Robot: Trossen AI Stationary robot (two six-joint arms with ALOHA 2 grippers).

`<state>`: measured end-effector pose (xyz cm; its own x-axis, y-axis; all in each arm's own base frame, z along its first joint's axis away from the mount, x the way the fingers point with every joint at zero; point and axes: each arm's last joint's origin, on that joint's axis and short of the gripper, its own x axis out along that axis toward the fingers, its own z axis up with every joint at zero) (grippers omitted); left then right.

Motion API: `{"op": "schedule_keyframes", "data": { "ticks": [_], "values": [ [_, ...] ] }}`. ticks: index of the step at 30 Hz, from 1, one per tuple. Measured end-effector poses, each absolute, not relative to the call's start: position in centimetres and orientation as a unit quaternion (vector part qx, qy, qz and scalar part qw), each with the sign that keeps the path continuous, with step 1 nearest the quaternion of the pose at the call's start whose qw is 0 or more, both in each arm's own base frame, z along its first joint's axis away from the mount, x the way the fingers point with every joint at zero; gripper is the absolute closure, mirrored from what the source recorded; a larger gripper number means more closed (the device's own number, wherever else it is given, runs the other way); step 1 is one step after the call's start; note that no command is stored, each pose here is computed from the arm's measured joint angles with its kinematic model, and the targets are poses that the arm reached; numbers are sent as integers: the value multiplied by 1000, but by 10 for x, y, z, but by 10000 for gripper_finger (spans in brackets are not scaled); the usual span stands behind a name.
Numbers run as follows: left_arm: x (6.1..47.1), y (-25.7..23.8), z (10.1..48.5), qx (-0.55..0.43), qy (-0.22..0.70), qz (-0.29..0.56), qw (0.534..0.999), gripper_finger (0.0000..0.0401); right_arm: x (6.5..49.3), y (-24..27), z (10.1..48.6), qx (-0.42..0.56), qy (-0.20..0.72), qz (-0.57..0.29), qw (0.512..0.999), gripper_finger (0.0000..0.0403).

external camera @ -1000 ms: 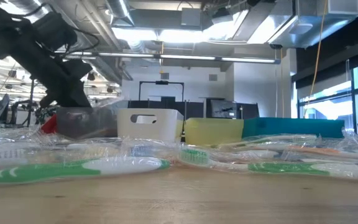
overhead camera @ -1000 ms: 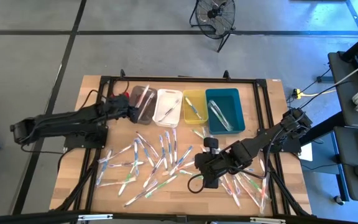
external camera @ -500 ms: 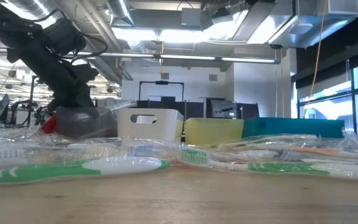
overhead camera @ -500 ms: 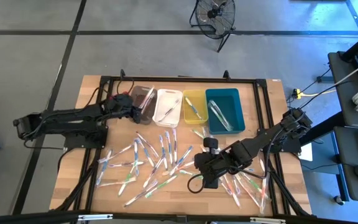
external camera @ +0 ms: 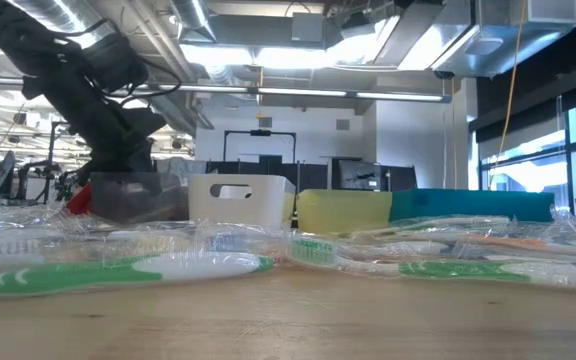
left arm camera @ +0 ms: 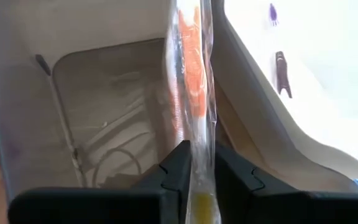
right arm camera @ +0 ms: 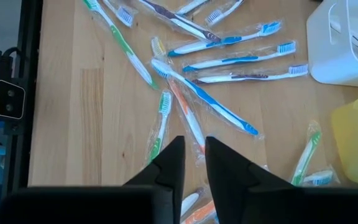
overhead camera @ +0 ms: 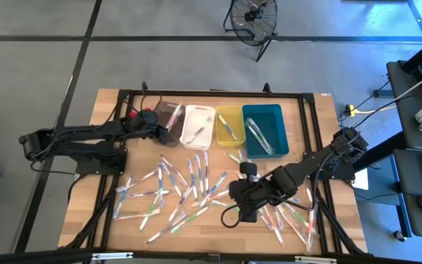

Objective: Pick & Place Toothbrushes
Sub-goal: Put the orange toothbrush into the black bin, then put the purple toothbrush into the white bin

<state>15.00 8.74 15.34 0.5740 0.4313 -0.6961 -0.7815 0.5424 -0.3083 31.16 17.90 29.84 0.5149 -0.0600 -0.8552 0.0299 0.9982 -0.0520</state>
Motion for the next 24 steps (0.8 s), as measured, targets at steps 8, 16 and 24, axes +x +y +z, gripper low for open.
{"op": "schedule_keyframes", "data": {
  "ticks": [8,16,24],
  "values": [
    [150,87,154,-315,284,359,832,307,312,179,298,-15,492,-26,870,356],
    [150,86,153,-320,290,355,829,270,312,179,298,-15,492,-26,870,362],
    [154,87,158,-325,262,331,846,243,311,181,298,3,508,4,861,334]
  ]
}}
